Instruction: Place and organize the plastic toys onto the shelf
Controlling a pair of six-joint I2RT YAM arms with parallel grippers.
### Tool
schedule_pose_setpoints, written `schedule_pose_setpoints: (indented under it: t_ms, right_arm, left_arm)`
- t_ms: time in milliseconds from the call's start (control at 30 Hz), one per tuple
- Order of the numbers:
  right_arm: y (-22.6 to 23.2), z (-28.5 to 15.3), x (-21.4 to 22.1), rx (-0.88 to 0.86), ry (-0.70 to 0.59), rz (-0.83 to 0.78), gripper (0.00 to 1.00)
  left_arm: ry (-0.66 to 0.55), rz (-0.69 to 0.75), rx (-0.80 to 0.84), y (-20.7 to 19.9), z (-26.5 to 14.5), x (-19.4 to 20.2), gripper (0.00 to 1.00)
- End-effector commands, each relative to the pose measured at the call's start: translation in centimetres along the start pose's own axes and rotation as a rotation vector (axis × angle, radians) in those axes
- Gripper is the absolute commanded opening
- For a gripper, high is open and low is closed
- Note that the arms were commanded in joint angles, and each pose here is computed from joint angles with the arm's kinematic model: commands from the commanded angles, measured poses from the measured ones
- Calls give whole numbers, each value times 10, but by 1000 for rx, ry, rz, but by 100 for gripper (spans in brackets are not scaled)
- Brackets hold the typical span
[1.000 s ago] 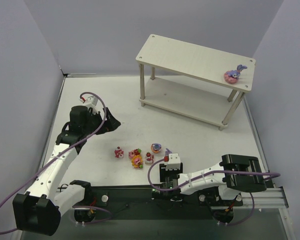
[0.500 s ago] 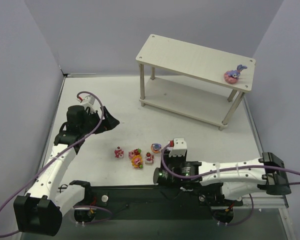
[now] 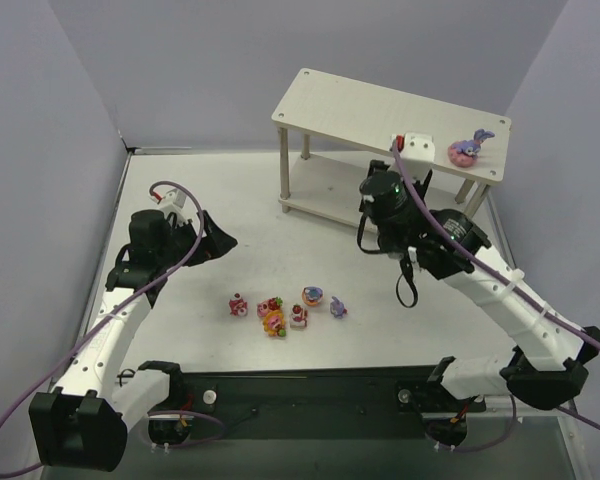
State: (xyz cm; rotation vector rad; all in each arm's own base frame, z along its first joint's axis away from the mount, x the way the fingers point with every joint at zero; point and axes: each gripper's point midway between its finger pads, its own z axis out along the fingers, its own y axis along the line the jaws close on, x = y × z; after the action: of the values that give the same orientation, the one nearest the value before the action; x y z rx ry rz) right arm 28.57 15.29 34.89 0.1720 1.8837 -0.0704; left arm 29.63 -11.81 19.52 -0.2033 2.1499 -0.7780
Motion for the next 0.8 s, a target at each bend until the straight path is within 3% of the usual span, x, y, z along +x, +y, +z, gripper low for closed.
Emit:
schedule_pose_setpoints:
  t_ms: [0,167,267,767]
  right_arm:
    - [3,23,-41,16,-8,-193,0]
    - [5,44,-99,45,-69,-185,0]
    - [-3,65,-111,75,-66,-191,0]
    - [-36,124,-104,124,10,-168,0]
  left_arm:
    - [-53,40,46,-10,-4,-14,96]
    - [-69,67,39,-12,-10,-19,96]
    - [-74,84,37,-13,-13,-21,95]
    - [-70,87,56,-16,-15,-16,96]
